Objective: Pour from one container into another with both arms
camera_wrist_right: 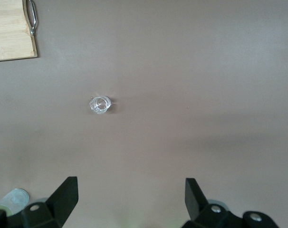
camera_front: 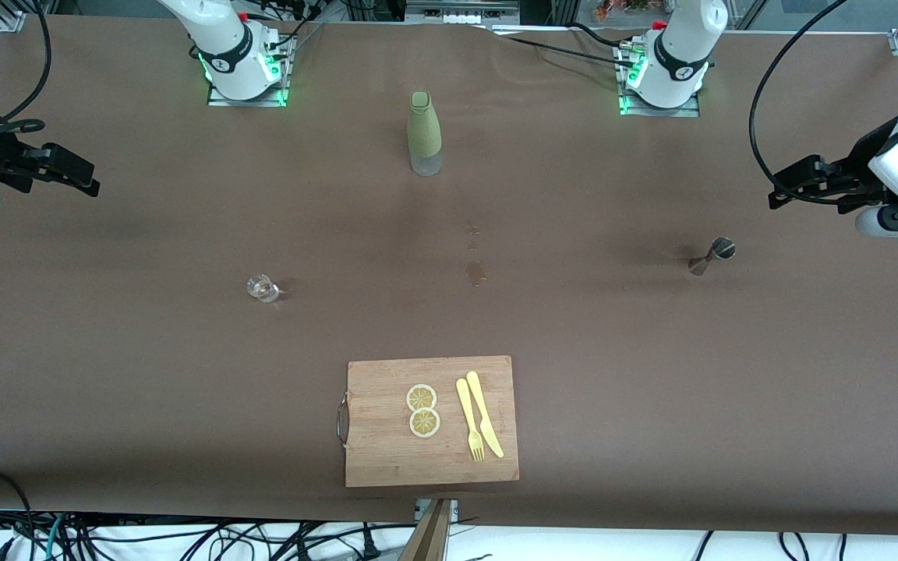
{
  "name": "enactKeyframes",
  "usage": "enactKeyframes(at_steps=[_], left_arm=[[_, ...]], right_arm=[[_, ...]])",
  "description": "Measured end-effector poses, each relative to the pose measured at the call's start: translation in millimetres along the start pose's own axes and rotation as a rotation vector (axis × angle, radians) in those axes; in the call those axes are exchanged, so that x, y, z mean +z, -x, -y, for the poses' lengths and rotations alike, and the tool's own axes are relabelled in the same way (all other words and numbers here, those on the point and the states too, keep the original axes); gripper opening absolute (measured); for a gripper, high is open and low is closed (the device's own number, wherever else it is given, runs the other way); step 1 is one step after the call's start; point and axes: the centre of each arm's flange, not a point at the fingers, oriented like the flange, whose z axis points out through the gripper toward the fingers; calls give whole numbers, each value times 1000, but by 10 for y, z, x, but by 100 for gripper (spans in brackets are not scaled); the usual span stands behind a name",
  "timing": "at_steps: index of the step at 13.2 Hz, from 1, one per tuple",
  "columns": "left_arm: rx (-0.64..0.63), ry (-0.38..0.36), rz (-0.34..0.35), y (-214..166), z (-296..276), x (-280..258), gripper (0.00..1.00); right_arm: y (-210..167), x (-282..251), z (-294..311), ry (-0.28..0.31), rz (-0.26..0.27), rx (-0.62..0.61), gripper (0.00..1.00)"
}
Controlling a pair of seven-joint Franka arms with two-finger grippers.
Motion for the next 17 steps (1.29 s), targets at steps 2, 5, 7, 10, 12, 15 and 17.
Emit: enactKeyframes(at_steps=[2, 5, 7, 10, 12, 15, 17], left_arm=[[0, 0, -2, -3, 2, -7, 100], [0, 0, -1, -7, 3, -4, 100], [0, 0, 0, -10, 3, 2, 100], [-3, 1, 6, -31, 21, 33, 100], [34, 2, 21, -61, 87, 91, 100], [153, 24, 60, -139, 524, 273, 100], [222, 145, 78, -191, 1107, 525, 100]], right_arm=[[-28, 53, 2, 1, 11, 0, 100], [-54, 90, 4, 1, 17, 0, 100], [-70, 117, 2, 1, 22, 1, 100], [-163, 312, -75, 2, 65, -32, 100], [-232, 442, -207, -2, 88, -101, 100], [-277, 535, -477, -23, 103, -226, 100], [-305, 608, -623, -70, 107, -322, 100]])
